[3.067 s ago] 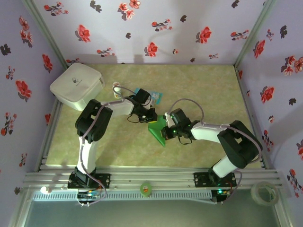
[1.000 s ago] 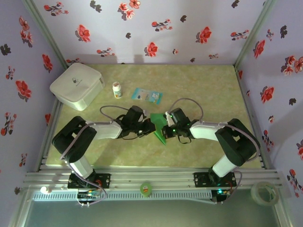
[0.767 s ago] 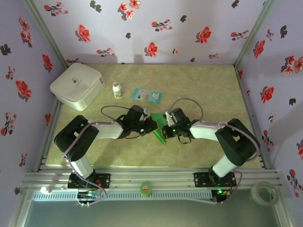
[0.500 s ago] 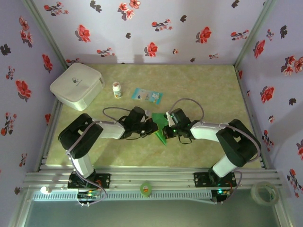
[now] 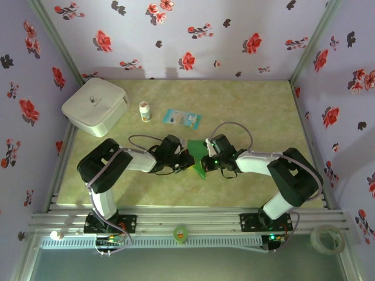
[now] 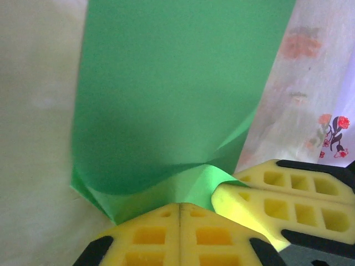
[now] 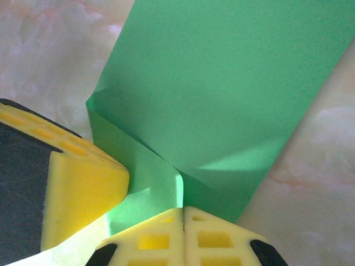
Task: Fold a paper plane with a square sheet of paper (pick it up from the middle)
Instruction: Third fold the triangle at the center of the table.
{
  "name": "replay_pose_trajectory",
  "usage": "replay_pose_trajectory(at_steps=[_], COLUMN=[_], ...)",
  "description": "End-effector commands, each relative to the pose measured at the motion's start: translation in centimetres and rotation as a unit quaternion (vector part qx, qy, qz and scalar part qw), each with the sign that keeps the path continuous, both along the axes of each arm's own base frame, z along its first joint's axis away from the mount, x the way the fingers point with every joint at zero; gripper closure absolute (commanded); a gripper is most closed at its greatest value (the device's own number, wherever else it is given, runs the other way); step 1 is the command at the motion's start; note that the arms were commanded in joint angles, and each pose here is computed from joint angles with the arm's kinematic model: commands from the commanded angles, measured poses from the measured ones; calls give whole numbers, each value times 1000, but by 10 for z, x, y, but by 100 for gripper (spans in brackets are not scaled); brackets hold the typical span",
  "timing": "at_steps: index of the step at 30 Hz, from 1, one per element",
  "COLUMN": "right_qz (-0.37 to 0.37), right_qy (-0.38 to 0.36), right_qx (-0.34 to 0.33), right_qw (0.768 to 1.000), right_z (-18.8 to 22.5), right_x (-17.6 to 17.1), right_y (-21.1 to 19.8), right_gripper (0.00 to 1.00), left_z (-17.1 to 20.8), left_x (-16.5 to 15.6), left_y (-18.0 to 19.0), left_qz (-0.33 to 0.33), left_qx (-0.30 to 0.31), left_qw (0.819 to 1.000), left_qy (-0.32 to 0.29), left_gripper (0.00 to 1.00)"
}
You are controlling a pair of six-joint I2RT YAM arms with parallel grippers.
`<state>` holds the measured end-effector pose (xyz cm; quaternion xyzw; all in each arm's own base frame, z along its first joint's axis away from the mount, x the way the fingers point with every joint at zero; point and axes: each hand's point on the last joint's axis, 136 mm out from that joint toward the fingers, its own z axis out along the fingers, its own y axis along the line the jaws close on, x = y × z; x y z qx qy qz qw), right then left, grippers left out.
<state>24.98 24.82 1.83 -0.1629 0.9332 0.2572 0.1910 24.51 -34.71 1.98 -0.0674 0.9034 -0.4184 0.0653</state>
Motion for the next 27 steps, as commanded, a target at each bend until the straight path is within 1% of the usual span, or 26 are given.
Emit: replay_pose_trajectory(at_steps=[1,6,7,9,10,13,15,17,18,19,21,22,24,25,27], right_qz=[-15,-18,-21,-37,-50,-93,-104,-81,-57,-34,-15,-10,-17,-13,-11], right_qy=[13,14,14,7,2,2,11,29,48,73,120,134,146,145,148], right_qx=[-16,4,9,12,12,4,13,52,80,105,131,133,95,78,70], right_qw=[1000,1000,1000,999,999,996,994,995,994,991,984,982,985,986,986], right_z=[-7,8,15,27,34,47,55,67,74,79,80,77,66,62,59], right_x=[-2,2,4,8,11,14,11,2,-5,-14,-25,-30,-34,-35,-36], right_y=[-9,-1,0,-4,-7,-22,-26,-14,-3,8,21,24,20,18,18], right_gripper=[98,91,86,71,65,54,53,57,60,66,80,86,93,96,98], left_z=[-27,-32,-32,-32,-32,-33,-32,-32,-31,-32,-32,-31,-32,-32,-33], left_x=[-11,-12,-12,-12,-11,-11,-11,-11,-11,-11,-11,-11,-11,-11,-11], left_y=[16,19,19,19,18,18,16,16,16,16,15,15,15,14,15], left_qz=[-4,-4,-5,-5,-5,-5,-7,-7,-7,-8,-8,-8,-8,-8,-7], left_qx=[50,63,64,65,64,64,63,62,62,62,62,62,63,63,63], left_qw=[999,998,998,998,998,998,998,998,998,998,998,998,998,998,998], left_qy=[14,15,15,13,14,14,15,14,14,15,15,15,16,16,18], left_gripper=[100,100,100,100,100,100,100,100,100,100,100,100,100,100,100])
